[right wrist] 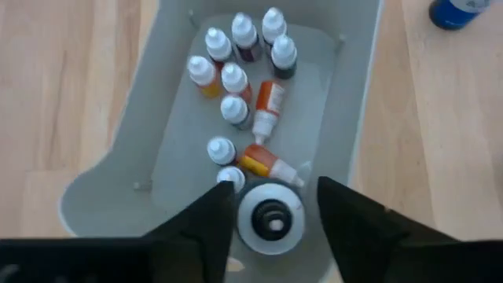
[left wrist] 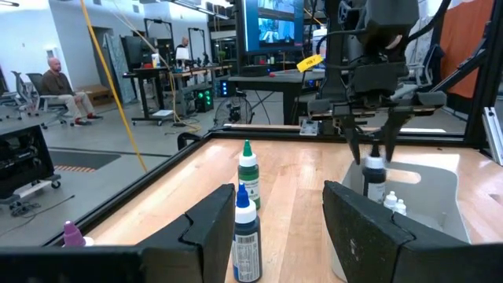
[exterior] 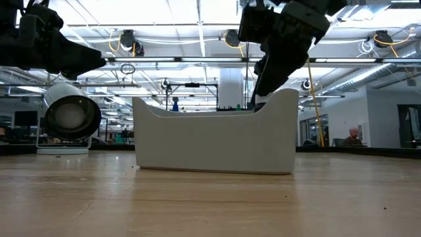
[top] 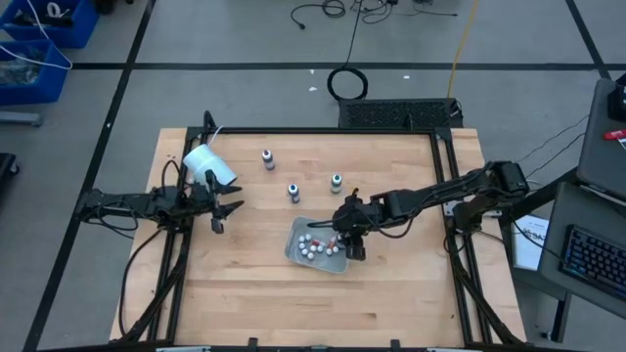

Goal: Pick & Place food coloring
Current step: Put the black food coloring bottle into the bin, then put the green food coloring bottle into the bin

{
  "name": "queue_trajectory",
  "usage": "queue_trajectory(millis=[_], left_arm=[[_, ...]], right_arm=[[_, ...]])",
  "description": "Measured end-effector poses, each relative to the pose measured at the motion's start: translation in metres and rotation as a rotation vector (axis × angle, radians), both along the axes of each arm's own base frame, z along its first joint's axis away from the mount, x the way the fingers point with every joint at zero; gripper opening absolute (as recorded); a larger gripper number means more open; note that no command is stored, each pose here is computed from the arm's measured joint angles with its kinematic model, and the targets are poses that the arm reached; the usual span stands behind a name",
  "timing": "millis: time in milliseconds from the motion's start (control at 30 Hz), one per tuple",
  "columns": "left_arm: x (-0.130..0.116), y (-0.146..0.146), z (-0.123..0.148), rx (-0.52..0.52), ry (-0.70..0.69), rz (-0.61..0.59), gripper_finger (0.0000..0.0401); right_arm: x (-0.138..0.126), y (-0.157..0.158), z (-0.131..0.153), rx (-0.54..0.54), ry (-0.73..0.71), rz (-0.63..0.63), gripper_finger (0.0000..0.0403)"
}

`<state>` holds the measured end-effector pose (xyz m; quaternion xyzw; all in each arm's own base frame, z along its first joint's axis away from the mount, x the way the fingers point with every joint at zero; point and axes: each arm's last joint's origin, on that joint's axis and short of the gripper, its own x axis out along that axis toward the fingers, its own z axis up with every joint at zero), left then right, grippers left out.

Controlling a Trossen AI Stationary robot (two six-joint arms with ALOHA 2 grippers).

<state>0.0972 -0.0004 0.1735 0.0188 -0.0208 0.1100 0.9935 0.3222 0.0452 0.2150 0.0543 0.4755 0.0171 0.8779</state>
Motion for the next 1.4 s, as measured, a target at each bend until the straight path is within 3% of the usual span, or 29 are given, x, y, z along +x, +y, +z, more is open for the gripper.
queue_trajectory(millis=[200,333,533,633,733,967,1067,1167,1400], left_arm=[[0.000,0.000,0.000,0.000,0.000,0.000,0.0196],[0.000,0.000,0.000,0.000,0.000,0.000,0.0196],[0.000,0.000,0.000,0.000,0.000,0.000,0.0196],[0.000,0.000,0.000,0.000,0.000,0.000,0.0196],[0.000,0.000,0.000,0.000,0.000,0.000,0.0196],[0.000,0.000,0.000,0.000,0.001,0.000,0.0196],[0.000,0.000,0.000,0.000,0.001,0.000,0.0196],[0.000,0.000,0.000,0.000,0.000,0.000,0.0196],[0.000,0.000,0.000,0.000,0.000,0.000,0.0196]], right_arm=[[0.000,0.005,0.001,0.003,-0.013,0.012,0.0229],[0.002,0.005,0.005,0.003,-0.016,0.013,0.0228],[0.006,-0.002,0.041,-0.040,-0.111,0.061,0.0219],[0.008,-0.017,0.061,-0.113,-0.148,0.030,0.0220],[0.006,-0.046,0.068,-0.194,-0.093,-0.039,0.0223],[-0.005,-0.123,0.065,-0.208,-0.037,-0.212,0.0223],[-0.007,-0.146,0.060,-0.151,-0.058,-0.234,0.0224],[-0.005,-0.158,0.045,-0.091,-0.029,-0.229,0.0224],[0.011,-0.161,0.014,-0.068,0.038,-0.176,0.0224]])
